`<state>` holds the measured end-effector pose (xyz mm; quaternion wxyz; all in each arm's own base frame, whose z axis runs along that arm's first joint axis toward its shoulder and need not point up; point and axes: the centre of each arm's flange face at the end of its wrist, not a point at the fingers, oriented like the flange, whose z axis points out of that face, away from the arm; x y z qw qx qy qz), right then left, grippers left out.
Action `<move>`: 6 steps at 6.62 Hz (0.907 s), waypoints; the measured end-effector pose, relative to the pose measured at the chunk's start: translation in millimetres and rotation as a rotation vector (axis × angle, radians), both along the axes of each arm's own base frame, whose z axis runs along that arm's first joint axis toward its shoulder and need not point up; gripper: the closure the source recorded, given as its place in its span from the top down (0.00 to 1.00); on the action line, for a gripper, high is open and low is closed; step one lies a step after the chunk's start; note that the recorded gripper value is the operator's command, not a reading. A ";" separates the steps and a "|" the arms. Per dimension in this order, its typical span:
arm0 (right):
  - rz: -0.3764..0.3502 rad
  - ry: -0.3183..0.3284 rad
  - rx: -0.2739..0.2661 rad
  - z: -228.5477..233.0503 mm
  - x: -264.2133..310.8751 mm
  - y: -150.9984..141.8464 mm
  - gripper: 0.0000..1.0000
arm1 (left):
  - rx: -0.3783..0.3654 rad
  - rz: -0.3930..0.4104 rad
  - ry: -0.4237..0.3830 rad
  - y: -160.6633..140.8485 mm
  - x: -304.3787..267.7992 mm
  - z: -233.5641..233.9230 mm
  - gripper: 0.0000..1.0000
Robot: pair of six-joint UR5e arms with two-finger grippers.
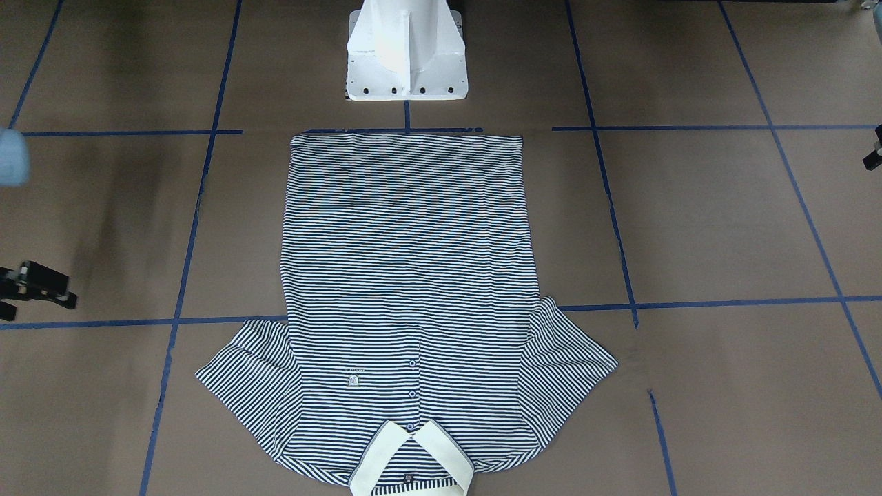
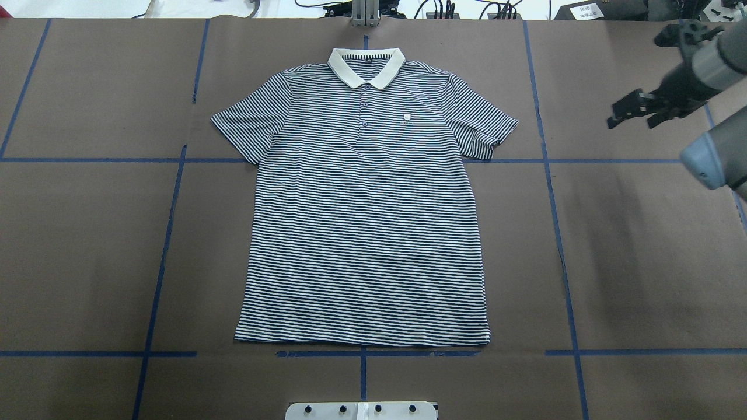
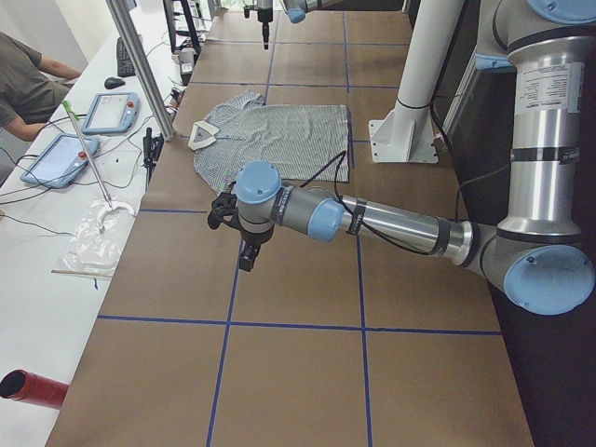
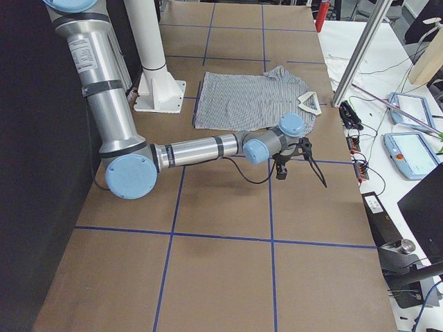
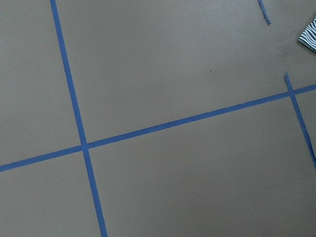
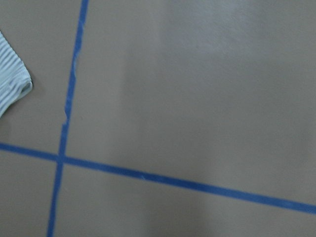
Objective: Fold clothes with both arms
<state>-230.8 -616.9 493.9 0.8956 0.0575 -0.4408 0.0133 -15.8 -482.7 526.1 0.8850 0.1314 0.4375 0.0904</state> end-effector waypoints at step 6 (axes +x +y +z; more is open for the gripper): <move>0.295 0.023 -0.112 -55.6 -159.1 -25.4 0.59 | 0.002 0.008 0.033 2.4 2.6 -7.0 1.00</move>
